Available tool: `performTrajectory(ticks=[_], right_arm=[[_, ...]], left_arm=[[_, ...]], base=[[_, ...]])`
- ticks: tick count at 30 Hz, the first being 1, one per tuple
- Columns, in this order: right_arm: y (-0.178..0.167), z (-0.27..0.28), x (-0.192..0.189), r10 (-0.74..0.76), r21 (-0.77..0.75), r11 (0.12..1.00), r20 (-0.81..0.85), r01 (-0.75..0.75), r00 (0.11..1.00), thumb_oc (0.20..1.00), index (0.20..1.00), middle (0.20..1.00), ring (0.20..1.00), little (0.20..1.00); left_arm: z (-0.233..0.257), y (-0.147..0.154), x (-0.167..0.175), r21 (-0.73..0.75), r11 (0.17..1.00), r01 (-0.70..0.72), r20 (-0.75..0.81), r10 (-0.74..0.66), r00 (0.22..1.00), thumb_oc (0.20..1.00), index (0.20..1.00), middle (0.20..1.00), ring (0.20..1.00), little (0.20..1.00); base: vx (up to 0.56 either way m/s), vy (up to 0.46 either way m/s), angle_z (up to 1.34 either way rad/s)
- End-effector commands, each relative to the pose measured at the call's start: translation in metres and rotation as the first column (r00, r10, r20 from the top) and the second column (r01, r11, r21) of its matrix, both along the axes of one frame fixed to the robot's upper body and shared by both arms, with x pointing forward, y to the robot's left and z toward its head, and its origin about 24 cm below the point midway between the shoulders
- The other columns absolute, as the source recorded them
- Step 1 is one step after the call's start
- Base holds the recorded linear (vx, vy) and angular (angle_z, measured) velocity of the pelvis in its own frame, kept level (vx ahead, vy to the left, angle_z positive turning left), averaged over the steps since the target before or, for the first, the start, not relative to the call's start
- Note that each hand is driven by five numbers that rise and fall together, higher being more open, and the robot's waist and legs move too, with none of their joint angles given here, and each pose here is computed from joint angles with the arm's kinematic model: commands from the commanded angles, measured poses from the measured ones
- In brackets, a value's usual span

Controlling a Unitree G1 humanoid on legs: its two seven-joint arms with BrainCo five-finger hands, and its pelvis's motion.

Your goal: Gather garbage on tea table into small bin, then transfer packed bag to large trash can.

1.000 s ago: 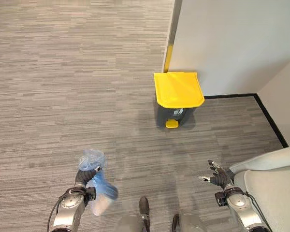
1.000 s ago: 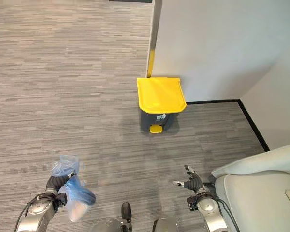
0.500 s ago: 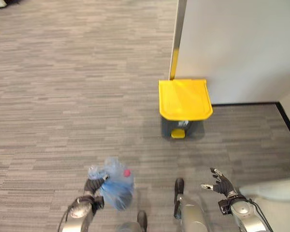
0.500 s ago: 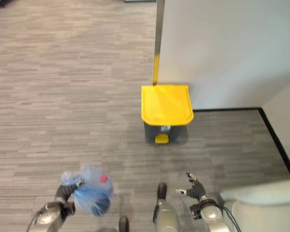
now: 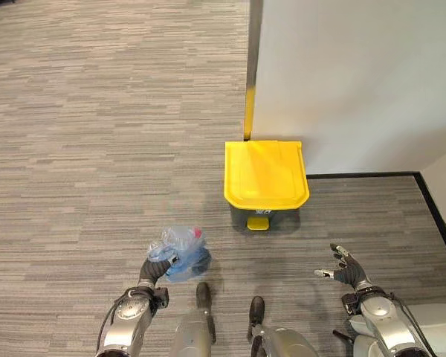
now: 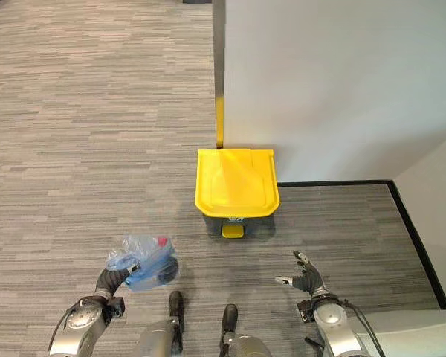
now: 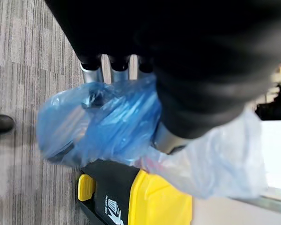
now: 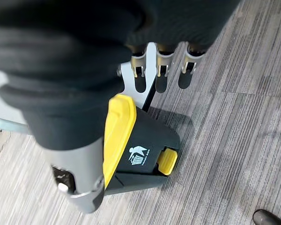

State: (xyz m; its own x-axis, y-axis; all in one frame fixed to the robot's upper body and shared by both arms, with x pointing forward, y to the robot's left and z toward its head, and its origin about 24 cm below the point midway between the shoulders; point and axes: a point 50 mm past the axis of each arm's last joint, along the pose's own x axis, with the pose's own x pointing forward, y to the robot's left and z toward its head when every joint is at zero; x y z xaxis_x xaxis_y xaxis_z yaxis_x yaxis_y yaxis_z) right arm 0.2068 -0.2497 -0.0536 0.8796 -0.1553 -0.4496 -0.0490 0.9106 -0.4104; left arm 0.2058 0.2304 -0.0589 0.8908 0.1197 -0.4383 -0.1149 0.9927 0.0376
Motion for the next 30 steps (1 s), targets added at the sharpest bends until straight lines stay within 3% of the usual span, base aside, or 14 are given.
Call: performTrajectory(ticks=[1, 15, 30], right_arm=[[0.001, 0.006, 0.003, 0.005, 0.014, 1.0, 0.05, -0.006, 0.999, 1.0, 1.0, 1.0, 1.0, 1.0], [0.024, 0.007, 0.018, 0.084, 0.039, 0.996, 0.057, -0.086, 0.995, 1.0, 1.0, 1.0, 1.0, 1.0], [0.005, 0.003, 0.006, 0.044, 0.002, 0.999, 0.016, -0.044, 0.999, 1.0, 1.0, 1.0, 1.0, 1.0]], left_arm=[[0.012, 0.019, -0.007, 0.094, 0.996, 0.01, 0.044, -0.014, 0.999, 0.2, 0.2, 0.2, 0.2, 0.2], [0.017, 0.034, -0.008, 0.114, 0.993, -0.041, 0.055, 0.035, 0.998, 0.2, 0.2, 0.2, 0.2, 0.2], [0.008, 0.026, -0.014, 0.072, 0.997, -0.037, 0.022, 0.036, 0.999, 0.2, 0.2, 0.2, 0.2, 0.2]], base=[[0.41, 0.212, -0.6], [0.13, 0.112, -0.39], [0.1, -0.106, 0.04]])
